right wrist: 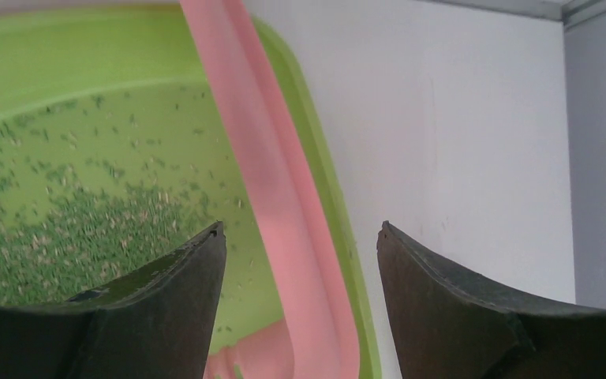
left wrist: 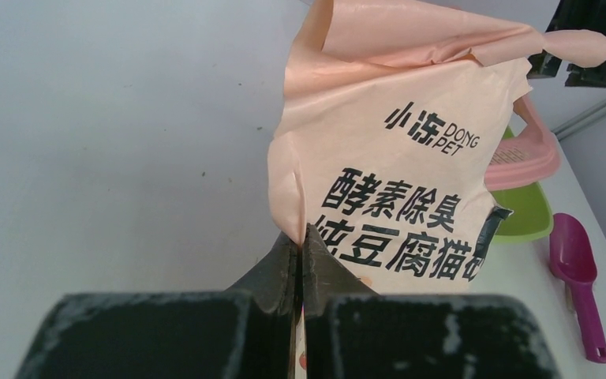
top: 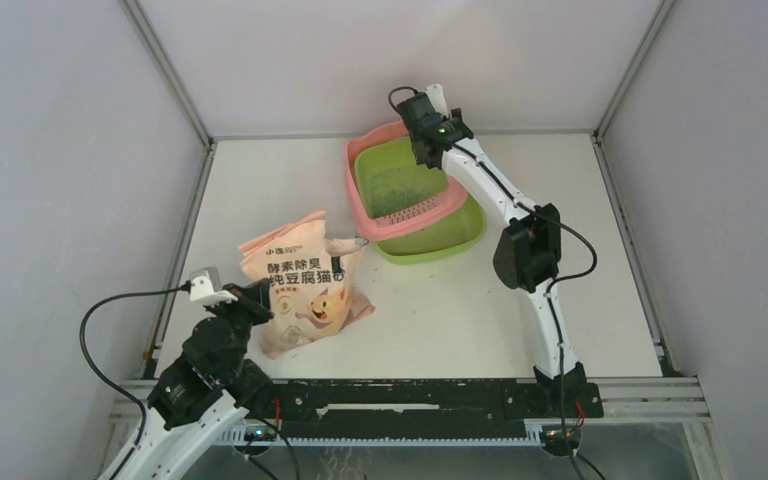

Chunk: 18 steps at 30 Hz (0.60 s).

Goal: Fill the litter box with clean litter
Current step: Move the spatula to the center of the board.

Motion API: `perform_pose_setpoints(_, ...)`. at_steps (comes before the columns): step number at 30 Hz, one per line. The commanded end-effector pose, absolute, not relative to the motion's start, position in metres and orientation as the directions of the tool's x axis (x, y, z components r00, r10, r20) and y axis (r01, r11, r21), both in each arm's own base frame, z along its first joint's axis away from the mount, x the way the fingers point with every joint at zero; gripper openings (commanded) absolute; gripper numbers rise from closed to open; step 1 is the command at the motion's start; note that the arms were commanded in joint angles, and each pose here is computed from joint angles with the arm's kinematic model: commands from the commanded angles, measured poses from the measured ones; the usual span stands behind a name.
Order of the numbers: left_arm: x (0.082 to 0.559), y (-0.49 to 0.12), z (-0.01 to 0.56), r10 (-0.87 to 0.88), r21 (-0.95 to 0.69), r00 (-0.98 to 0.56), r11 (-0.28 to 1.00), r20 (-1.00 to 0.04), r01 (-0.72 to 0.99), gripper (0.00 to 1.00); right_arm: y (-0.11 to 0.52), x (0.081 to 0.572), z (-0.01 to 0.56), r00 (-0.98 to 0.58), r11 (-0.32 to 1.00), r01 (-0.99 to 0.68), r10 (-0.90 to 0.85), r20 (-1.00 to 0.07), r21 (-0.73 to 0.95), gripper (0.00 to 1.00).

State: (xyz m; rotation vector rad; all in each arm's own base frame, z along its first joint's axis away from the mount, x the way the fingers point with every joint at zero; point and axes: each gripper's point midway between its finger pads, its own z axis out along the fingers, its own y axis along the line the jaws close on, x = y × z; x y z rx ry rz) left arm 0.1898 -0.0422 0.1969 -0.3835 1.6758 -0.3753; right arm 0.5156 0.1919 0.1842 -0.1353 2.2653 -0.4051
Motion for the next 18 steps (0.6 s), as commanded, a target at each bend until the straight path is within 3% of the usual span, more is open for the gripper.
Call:
perform_pose_setpoints(1, 0.158, -0.017, 0.278, -0.660, -0.647, 0.099, 0.751, -0.745, 0.134, 0.00, 0.186, 0.525, 0.204, -0.631, 0.919, 0.086, -0.248, -0.735, -0.384, 0.77)
perform_pose_setpoints(10, 0.157, -0.016, 0.280, -0.663, -0.649, 0.104, 0.748, -0.742, 0.136, 0.00, 0.181, 0.528, 0.155, -0.693, 0.923, 0.030, -0.258, -0.673, -0.385, 0.74)
perform_pose_setpoints(13, 0.156, -0.015, 0.282, -0.664, -0.651, 0.106, 0.747, -0.740, 0.138, 0.00, 0.177, 0.531, 0.151, -0.697, 0.923, 0.040, -0.249, -0.672, -0.383, 0.53)
perform_pose_setpoints(16, 0.154, -0.012, 0.284, -0.667, -0.653, 0.110, 0.745, -0.737, 0.137, 0.00, 0.173, 0.534, 0.151, -0.695, 0.926, 0.059, -0.229, -0.681, -0.372, 0.39)
perform_pose_setpoints(18, 0.151, -0.011, 0.286, -0.668, -0.655, 0.109, 0.743, -0.736, 0.138, 0.00, 0.172, 0.534, 0.154, -0.693, 0.929, 0.065, -0.221, -0.687, -0.364, 0.21)
